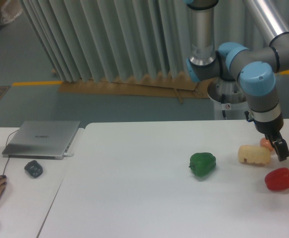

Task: Place the red peppers in a basket
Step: 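Lower the open gripper toward the red bell pepper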

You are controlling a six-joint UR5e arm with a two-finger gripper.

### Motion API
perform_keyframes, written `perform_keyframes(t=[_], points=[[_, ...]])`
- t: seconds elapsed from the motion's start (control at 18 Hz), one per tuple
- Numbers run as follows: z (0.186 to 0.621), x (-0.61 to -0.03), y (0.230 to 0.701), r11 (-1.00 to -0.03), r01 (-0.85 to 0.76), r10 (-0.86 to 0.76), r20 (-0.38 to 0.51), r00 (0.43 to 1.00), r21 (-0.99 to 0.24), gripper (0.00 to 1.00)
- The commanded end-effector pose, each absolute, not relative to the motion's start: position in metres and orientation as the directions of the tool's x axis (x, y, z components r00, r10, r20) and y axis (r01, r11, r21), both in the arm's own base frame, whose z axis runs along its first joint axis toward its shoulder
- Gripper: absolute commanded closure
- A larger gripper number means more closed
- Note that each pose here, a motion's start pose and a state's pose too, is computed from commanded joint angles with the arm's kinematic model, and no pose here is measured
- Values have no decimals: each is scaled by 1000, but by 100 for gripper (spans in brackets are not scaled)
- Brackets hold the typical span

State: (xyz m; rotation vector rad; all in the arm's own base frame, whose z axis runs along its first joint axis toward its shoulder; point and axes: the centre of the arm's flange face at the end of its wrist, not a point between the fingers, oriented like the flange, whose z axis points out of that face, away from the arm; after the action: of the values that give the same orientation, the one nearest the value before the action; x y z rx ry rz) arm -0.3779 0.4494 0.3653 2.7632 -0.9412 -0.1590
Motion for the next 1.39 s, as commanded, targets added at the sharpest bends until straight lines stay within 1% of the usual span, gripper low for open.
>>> perform_keyframes(t=[0.28,0.5,1.39], points=[[363,-379,450,-771,-585,-611,-32,791,254,0],[350,-383,449,-757,-580,-614,-24,789,300,0],[357,-386,451,-774,-561,-598,-49,800,294,0]])
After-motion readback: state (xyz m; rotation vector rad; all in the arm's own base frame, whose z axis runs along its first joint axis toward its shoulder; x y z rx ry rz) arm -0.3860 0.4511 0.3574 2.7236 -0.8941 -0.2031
